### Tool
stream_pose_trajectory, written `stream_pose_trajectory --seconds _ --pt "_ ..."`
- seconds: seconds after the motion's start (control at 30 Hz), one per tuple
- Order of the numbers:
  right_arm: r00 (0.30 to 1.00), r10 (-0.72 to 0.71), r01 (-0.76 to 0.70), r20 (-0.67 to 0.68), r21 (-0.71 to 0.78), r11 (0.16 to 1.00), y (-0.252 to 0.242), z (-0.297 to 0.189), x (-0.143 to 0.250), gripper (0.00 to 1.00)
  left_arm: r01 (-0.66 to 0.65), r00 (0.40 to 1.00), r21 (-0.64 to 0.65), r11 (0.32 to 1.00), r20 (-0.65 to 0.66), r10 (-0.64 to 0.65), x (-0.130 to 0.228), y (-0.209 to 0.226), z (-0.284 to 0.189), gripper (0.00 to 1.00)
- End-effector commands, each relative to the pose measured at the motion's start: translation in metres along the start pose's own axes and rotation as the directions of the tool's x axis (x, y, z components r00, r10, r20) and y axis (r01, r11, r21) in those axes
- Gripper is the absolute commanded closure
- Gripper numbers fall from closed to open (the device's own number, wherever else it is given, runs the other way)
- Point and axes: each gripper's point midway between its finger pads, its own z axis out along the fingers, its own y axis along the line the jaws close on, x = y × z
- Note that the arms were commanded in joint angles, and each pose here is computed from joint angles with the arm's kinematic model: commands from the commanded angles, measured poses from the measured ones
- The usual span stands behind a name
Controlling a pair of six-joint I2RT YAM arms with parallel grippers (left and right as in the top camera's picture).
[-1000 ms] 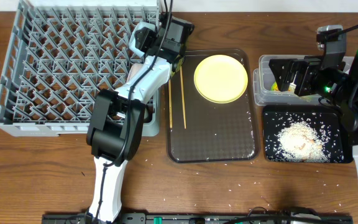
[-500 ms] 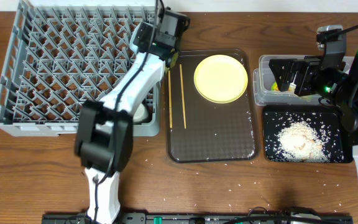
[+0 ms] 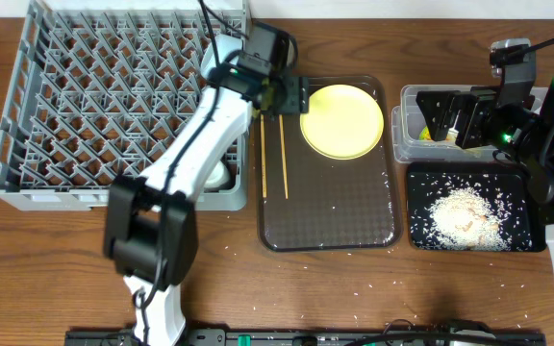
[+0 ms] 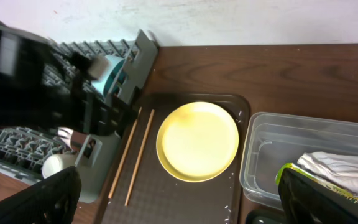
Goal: Sort waste into correct bins and load items into the dishwasher
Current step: 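Move left gripper back to yellow plate on brown tray, then pinch yellow plate edge with left gripper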
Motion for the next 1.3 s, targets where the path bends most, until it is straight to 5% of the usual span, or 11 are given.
stream_pose_trajectory --seconds 0.0,0.37,0.8,1.27 --pt "1.000 -0.014 0.014 0.008 0.006 1.000 -0.001 -0.002 -0.003 0.01 0.155 0.981 0.061 0.986 -0.126 -0.147 0.028 -0.008 0.035 0.25" --pt "1.000 -0.014 0.014 0.008 0.006 1.000 -0.001 -0.002 -0.003 0.01 0.286 0.942 0.030 0.958 -0.190 -0.275 0.047 -0.004 0.075 0.25" --pt "1.000 -0.014 0.014 0.008 0.006 1.000 -0.001 -0.002 -0.003 0.01 0.316 0.946 -0.229 0.921 -0.001 -0.325 0.069 -0.004 0.087 0.27" --pt "1.000 -0.014 0.014 0.008 0.006 1.000 -0.001 -0.002 -0.003 0.01 0.442 0.894 -0.303 0.844 0.065 -0.444 0.094 0.001 0.122 0.45"
